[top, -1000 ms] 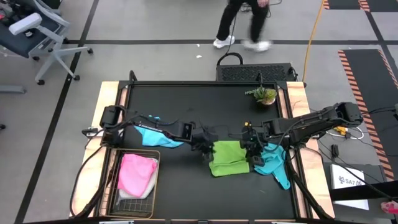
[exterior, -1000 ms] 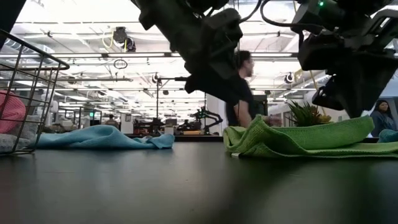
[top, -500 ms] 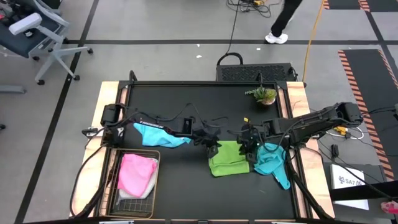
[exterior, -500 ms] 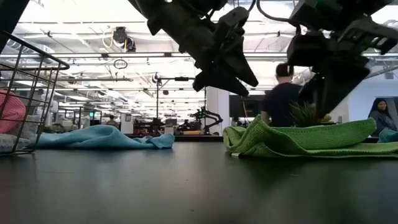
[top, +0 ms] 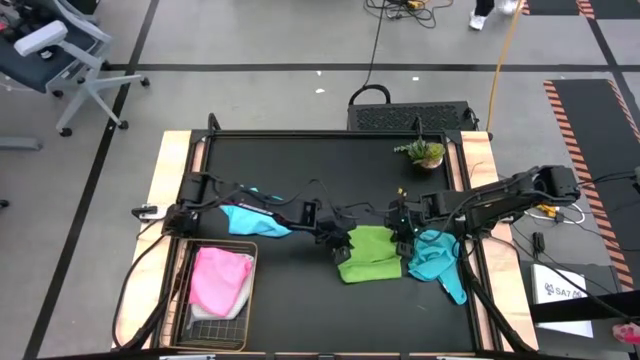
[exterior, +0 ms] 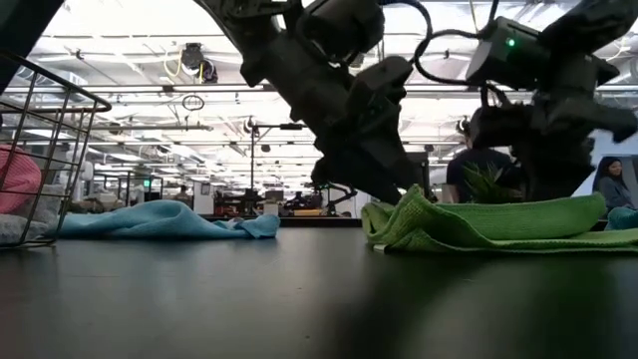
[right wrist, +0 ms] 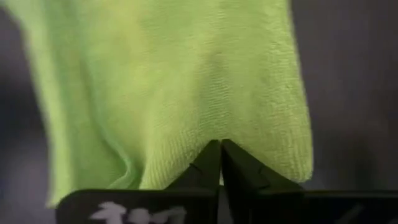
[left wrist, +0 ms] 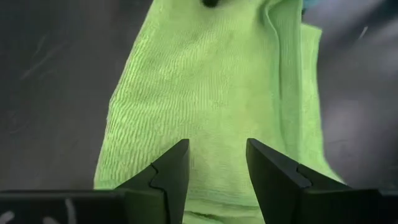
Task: Fold microfiber towels
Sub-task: Fold the green microfiber cloth, then put the folded green microfiber cloth into the wire basket
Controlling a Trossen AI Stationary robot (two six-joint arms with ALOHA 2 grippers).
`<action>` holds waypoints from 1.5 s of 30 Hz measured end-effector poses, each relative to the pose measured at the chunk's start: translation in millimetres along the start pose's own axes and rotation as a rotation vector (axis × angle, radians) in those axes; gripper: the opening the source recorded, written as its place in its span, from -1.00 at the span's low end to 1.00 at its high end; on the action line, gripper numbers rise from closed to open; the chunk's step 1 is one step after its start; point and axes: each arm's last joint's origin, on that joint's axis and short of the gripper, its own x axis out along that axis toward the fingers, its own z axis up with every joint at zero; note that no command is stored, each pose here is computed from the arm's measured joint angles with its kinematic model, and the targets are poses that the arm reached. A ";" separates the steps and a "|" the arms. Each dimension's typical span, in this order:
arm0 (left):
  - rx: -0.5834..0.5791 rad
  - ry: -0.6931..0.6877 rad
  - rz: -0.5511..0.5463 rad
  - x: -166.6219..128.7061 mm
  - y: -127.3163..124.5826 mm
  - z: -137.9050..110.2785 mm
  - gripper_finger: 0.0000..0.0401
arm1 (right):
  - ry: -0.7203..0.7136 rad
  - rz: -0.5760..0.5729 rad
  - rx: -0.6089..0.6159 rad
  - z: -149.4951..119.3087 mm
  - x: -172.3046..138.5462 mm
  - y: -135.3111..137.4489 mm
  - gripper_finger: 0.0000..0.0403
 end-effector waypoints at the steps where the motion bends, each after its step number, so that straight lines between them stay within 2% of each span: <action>1: -0.002 0.011 0.006 0.6 1.5 -1.0 -0.20 | -0.006 -0.032 0.006 -0.8 0.7 -2.6 -0.98; 5: 0.001 0.053 0.051 3.5 7.3 -6.1 -0.20 | -0.033 -0.128 0.001 1.0 -0.4 -13.4 -0.92; 11: -0.010 0.095 0.194 -0.4 34.2 -5.2 -0.20 | -0.122 -0.169 0.017 12.3 -5.4 -34.0 -0.93; 16: -0.051 0.077 0.227 -5.2 61.8 4.5 -0.20 | -0.252 -0.150 0.069 29.0 -15.7 -46.6 -0.94; 20: -0.053 0.076 0.202 -10.3 73.1 9.7 -0.22 | -0.278 -0.145 -0.026 39.6 -30.6 -42.2 -0.95; 24: 0.061 0.051 0.168 -21.7 63.6 16.6 -0.40 | -0.269 -0.130 -0.086 45.4 -45.1 -30.6 -0.99; 30: 0.191 0.058 0.099 -22.7 38.5 12.5 -0.67 | -0.120 -0.053 -0.087 29.0 -37.8 -17.5 -1.00; 38: 0.221 0.081 0.124 -13.8 23.8 2.2 -0.76 | -0.120 -0.020 0.008 12.4 -15.1 -13.8 -1.00; 45: 0.194 0.103 0.144 -14.5 24.1 -0.1 -0.76 | -0.077 0.001 0.059 -6.4 -0.9 -9.3 -1.00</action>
